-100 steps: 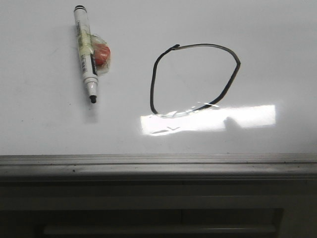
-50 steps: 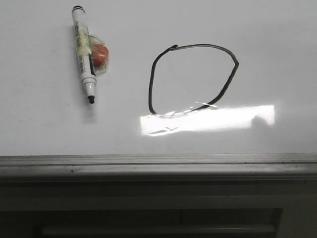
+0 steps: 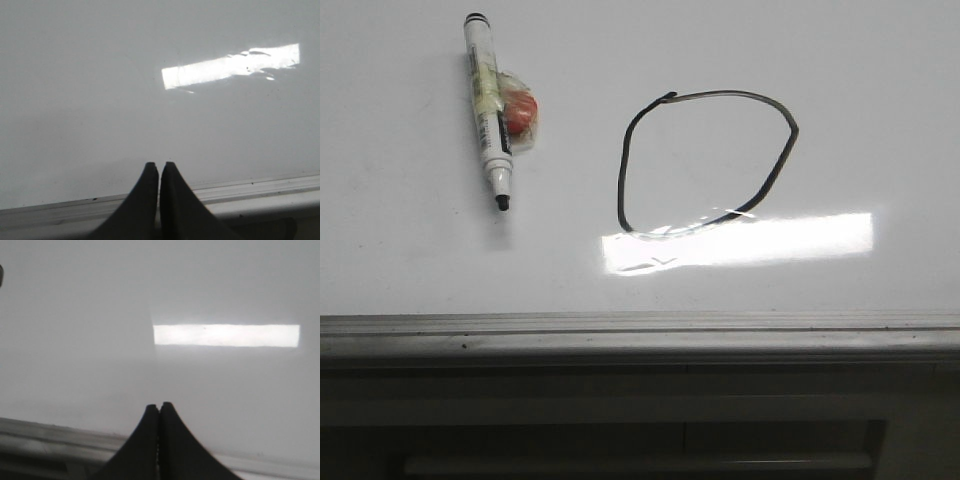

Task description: Write number 0 on whiteboard

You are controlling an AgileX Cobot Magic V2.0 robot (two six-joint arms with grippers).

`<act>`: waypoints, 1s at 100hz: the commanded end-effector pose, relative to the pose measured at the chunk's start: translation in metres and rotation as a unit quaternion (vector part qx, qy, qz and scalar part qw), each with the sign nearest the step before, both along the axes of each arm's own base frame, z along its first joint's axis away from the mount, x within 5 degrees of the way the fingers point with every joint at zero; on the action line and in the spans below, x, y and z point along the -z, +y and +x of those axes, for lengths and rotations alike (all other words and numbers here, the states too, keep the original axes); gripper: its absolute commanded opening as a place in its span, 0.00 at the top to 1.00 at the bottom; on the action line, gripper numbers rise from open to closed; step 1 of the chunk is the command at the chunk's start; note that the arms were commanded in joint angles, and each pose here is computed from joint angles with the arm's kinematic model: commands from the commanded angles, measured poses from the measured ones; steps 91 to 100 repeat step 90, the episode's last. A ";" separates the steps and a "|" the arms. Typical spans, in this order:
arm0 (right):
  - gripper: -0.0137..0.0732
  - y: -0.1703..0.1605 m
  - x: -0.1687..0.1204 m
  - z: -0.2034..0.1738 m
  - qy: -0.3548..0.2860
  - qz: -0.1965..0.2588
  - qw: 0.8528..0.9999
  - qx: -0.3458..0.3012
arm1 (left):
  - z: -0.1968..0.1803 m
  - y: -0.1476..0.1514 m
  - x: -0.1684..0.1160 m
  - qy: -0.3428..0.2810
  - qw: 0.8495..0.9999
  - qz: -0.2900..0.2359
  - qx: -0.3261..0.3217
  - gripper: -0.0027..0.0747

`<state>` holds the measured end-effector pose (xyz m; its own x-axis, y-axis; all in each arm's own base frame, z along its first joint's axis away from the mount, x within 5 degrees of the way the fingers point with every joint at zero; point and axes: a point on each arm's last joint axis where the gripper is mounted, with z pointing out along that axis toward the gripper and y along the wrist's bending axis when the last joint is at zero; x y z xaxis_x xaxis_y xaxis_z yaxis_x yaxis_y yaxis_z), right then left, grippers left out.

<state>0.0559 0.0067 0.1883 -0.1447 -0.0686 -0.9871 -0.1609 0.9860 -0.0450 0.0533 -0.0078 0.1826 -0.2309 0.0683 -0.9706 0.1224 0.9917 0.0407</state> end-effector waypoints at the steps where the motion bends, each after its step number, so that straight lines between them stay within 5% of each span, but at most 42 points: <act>1: 0.92 -0.001 0.007 -0.002 0.015 -0.003 1.000 0.006 | 0.000 0.000 0.004 -0.024 1.000 -0.009 -0.005 0.99; 100: 0.92 -0.001 0.008 -0.002 0.018 -0.027 0.999 0.002 | 0.000 0.000 0.004 -0.024 1.000 -0.010 -0.005 0.99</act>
